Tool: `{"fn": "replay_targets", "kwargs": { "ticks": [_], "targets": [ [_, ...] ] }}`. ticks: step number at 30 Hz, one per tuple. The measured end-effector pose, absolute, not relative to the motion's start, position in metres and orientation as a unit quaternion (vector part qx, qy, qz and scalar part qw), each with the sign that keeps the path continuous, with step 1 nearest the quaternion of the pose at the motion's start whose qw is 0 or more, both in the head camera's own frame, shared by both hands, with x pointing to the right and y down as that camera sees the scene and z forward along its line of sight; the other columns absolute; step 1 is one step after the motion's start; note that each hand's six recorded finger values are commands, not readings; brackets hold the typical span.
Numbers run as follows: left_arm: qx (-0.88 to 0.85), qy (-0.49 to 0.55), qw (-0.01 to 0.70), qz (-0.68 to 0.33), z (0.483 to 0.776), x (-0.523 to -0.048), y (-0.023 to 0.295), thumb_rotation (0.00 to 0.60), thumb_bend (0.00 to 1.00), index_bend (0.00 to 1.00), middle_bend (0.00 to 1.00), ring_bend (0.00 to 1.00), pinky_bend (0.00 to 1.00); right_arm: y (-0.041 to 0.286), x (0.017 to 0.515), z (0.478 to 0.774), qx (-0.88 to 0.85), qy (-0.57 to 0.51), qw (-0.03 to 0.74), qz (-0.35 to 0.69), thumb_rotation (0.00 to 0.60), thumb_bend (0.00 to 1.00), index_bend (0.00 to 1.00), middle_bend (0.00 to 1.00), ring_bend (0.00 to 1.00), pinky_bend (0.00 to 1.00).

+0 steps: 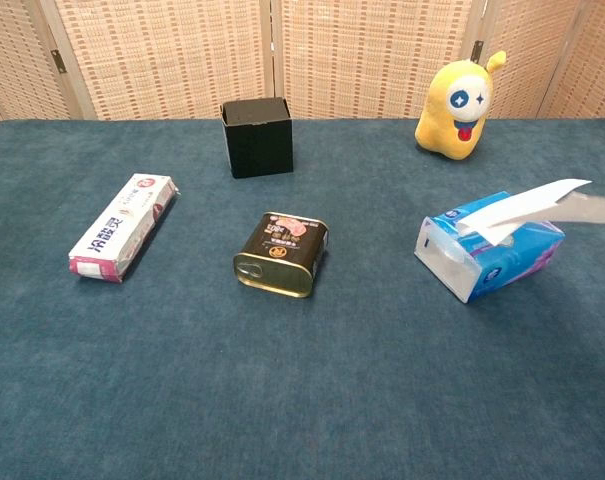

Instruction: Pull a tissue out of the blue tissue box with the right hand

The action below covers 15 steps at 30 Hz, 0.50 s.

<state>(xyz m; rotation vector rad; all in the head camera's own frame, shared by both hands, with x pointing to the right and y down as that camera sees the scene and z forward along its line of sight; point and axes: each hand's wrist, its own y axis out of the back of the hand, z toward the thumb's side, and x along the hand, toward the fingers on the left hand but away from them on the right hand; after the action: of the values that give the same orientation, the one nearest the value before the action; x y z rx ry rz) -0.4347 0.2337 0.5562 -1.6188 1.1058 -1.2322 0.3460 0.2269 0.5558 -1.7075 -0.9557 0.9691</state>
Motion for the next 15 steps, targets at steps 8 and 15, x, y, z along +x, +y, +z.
{"fn": "replay_targets", "kwargs": {
  "ticks": [8, 15],
  "targets": [
    [-0.640, 0.438, 0.400, -0.488, 0.556, -0.435, 0.233, 0.600, 0.22, 0.00, 0.00, 0.00, 0.14, 0.239, 0.363, 0.594, -0.695, -0.354, 0.428, 0.456, 0.600, 0.41, 0.76, 0.57, 0.20, 0.10],
    [-0.640, 0.438, 0.401, -0.487, 0.557, -0.436, 0.233, 0.600, 0.22, 0.00, 0.00, 0.00, 0.14, 0.245, 0.369, 0.607, -0.693, -0.320, 0.408, 0.501, 0.600, 0.29, 0.11, 0.04, 0.00, 0.00]
  ]
}}
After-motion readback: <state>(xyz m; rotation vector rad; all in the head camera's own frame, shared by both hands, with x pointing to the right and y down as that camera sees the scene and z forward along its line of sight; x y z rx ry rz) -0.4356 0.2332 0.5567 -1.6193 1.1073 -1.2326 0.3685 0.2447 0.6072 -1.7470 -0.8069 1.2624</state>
